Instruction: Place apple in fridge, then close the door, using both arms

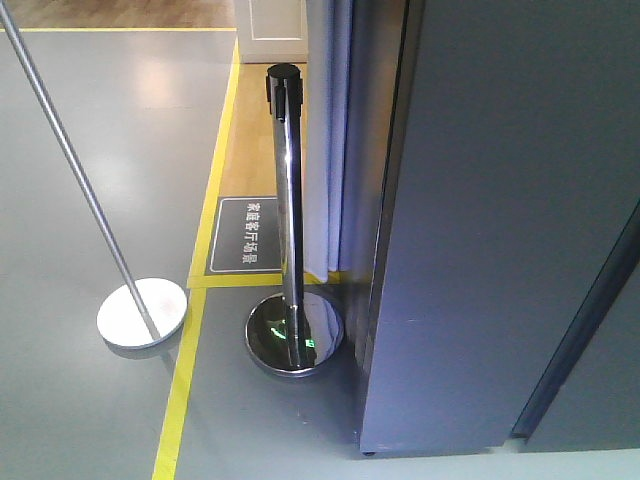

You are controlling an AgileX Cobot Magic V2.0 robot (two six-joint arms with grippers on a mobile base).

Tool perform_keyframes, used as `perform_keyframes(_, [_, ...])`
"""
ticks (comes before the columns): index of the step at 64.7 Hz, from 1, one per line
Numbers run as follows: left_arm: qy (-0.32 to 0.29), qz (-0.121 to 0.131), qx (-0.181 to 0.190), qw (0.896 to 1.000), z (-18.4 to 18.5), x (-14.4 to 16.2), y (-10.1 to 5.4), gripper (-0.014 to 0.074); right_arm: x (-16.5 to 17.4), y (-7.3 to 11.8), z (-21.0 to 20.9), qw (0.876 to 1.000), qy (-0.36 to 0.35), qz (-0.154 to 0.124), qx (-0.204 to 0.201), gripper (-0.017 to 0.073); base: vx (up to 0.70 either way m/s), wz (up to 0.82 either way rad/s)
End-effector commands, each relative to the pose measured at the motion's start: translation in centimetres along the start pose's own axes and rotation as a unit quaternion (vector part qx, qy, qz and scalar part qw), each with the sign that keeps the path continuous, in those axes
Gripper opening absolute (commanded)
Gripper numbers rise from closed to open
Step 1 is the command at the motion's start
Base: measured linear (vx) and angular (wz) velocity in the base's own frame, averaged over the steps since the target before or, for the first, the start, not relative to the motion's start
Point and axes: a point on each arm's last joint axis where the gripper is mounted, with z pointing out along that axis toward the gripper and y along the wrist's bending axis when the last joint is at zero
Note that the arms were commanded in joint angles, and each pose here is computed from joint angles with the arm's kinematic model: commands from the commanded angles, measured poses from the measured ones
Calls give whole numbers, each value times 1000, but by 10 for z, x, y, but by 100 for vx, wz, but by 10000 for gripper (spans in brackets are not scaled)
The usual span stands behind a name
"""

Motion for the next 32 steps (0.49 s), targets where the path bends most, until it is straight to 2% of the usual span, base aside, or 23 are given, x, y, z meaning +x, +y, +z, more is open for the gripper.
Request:
perform_keyframes(1, [-32,-2,9,999,-1,-11,-2,-6,-11,-1,-2,999,-31,-6,8,-4,0,0])
perform_keyframes(26, [-31,-2,9,999,-1,-11,-2,-6,-11,-1,-2,1000,-30,-6,8,-4,0,0])
perform_keyframes(32, [-29,0,10,1000,1,-2,-2,-6,-11,-1,-2,1000,-30,-6,8,-4,0,0])
